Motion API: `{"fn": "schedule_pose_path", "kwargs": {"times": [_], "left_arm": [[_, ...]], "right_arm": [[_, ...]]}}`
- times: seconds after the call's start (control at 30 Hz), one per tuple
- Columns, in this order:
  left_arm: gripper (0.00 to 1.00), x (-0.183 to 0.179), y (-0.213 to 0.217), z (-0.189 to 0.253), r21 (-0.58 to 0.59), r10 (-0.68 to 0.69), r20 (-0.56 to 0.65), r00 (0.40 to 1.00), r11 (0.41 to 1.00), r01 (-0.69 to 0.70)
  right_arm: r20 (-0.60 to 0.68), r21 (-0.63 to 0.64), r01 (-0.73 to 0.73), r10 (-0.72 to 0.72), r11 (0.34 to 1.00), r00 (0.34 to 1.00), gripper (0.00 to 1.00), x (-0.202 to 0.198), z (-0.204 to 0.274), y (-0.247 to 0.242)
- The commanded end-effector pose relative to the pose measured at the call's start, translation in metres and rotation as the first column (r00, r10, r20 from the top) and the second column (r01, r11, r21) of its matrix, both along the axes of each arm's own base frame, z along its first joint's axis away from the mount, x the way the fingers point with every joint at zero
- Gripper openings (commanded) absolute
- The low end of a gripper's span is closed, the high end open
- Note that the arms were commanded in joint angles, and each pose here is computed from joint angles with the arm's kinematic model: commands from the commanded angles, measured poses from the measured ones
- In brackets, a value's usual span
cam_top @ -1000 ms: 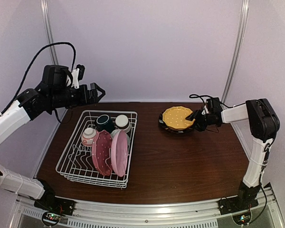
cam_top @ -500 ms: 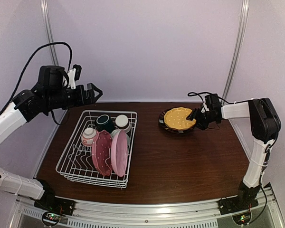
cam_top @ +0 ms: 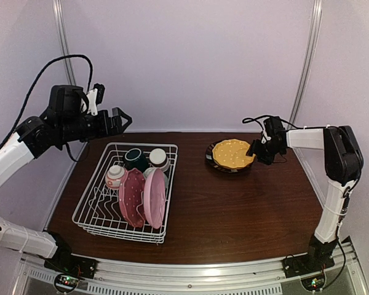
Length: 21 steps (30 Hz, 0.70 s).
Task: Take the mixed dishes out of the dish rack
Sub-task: Place the plate with another plate.
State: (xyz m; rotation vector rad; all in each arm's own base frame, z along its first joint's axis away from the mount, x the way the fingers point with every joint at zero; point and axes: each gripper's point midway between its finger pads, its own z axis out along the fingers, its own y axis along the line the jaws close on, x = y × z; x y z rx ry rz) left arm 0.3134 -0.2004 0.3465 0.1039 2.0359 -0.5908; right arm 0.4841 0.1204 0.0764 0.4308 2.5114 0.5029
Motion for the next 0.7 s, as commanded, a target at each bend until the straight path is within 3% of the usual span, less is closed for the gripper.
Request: {"fn": "schedule_pose_path", "kwargs": {"times": [0.0,0.3,0.53,0.67], "left_arm": [[0.97,0.001,0.005,-0.001,0.006,0.018,0.002,1.0,1.0,-0.018],[0.97,0.002,0.005,-0.003,0.013,0.022,0.0,1.0,1.0,-0.022],[0.97,0.003,0.005,-0.004,0.016,0.024,-0.003,1.0,1.0,-0.024],[0.97,0.004,0.005,-0.006,0.019,0.025,-0.005,1.0,0.999,-0.025]], "right_arm": [[-0.007,-0.061,-0.004,0.004,0.998,1.0,0.64,0.0,-0.001,-0.005],[-0.004,-0.037,-0.017,0.017,0.999,1.0,0.36,0.005,-0.004,0.001],[-0.01,-0.012,-0.024,0.024,1.0,1.0,0.27,0.007,-0.009,0.006],[-0.01,0.011,-0.024,0.024,1.0,1.0,0.17,0.008,-0.012,0.009]]}}
